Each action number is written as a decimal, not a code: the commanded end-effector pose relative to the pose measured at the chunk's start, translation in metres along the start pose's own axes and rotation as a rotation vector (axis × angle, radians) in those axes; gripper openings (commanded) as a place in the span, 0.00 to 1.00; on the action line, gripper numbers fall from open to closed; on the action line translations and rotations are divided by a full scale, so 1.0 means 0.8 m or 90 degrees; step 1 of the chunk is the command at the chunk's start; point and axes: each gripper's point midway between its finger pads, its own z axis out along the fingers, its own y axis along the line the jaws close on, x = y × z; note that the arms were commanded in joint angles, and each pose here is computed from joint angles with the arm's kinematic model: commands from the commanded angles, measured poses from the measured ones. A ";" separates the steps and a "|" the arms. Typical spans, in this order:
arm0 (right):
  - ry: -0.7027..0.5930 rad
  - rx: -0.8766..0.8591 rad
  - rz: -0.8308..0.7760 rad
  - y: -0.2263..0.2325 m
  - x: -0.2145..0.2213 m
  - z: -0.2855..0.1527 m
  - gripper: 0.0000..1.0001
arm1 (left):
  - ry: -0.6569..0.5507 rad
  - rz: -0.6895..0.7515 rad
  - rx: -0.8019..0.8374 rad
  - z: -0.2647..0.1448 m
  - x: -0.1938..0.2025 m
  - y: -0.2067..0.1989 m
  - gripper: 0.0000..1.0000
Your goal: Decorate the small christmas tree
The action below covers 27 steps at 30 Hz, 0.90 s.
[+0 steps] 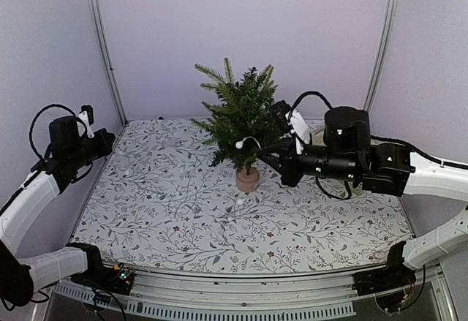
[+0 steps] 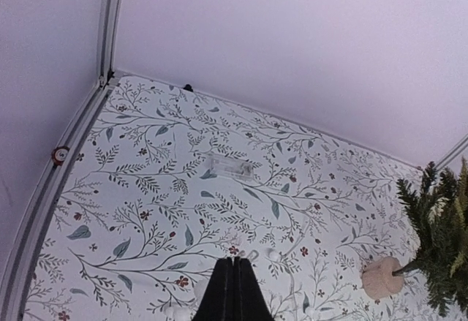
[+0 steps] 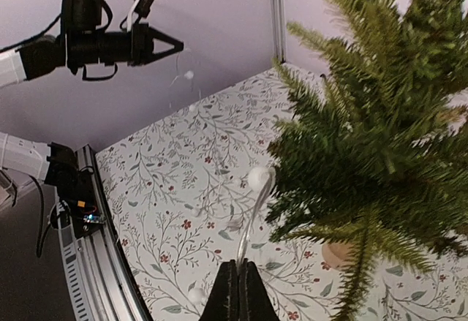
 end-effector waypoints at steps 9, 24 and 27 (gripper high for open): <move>-0.186 -0.105 0.093 -0.026 -0.203 -0.084 0.00 | 0.060 -0.051 0.084 0.008 0.050 -0.012 0.45; -0.232 -0.422 0.282 -0.026 -0.286 -0.100 0.00 | -0.148 0.188 0.473 -0.132 0.025 -0.206 0.86; -0.219 -0.443 0.300 -0.028 -0.284 -0.088 0.00 | -0.136 0.206 0.498 -0.141 0.036 -0.216 0.85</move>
